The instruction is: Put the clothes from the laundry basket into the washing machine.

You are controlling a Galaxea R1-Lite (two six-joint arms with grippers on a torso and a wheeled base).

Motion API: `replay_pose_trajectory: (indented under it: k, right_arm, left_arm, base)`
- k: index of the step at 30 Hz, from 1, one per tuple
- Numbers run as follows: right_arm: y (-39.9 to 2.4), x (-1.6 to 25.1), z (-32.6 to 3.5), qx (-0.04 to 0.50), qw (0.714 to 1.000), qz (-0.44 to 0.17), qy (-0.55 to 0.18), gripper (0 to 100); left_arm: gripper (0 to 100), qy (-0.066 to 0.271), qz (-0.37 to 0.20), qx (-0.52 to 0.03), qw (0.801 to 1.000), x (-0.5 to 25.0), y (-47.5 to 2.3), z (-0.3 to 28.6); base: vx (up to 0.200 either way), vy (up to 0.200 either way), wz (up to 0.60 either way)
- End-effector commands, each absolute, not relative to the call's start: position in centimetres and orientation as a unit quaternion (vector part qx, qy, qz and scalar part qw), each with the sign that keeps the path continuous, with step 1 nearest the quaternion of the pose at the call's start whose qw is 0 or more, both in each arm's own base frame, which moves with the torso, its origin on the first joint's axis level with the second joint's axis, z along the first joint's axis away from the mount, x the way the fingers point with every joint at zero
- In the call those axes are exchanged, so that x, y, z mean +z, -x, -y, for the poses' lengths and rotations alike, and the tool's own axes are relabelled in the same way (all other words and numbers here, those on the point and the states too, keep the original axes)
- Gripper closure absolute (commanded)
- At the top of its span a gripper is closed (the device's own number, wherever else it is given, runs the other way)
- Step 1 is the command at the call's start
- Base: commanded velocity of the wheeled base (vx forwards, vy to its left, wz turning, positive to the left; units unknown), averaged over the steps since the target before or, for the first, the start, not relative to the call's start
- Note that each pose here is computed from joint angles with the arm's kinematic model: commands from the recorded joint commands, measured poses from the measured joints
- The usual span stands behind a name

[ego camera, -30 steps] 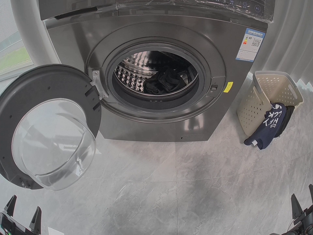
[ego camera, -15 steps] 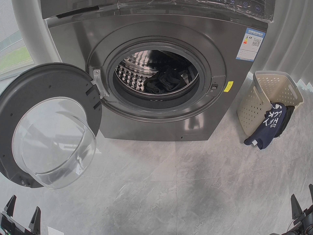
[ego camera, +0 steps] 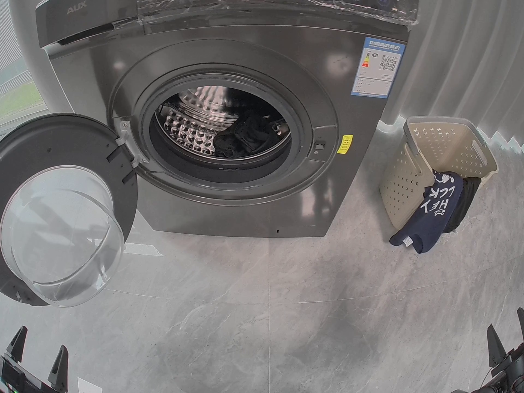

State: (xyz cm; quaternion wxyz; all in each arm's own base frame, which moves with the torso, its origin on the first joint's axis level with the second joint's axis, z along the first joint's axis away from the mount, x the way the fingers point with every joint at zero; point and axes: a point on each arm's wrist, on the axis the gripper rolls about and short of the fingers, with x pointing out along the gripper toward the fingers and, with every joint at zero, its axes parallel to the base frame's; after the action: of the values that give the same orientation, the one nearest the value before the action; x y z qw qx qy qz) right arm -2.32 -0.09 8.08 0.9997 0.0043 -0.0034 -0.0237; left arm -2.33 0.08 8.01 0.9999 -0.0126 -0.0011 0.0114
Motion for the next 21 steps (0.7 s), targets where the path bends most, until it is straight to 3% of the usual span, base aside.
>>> replay_pose_trajectory:
  k: [1, 21]
  right_arm:
    - [2.28, 7.56, 0.09, -0.024, 1.000, 0.001, -0.004, 0]
    - [2.28, 7.56, 0.09, -0.024, 1.000, 0.001, -0.005, 0]
  left_arm:
    - [0, 0.013, -0.002, 0.012, 1.000, 7.50, 2.28, -0.08]
    - [0, 0.010, -0.002, 0.011, 1.000, 7.50, 2.28, -0.08]
  base:
    - [0.000, -0.200, 0.00]
    - [0.000, -0.200, 0.00]
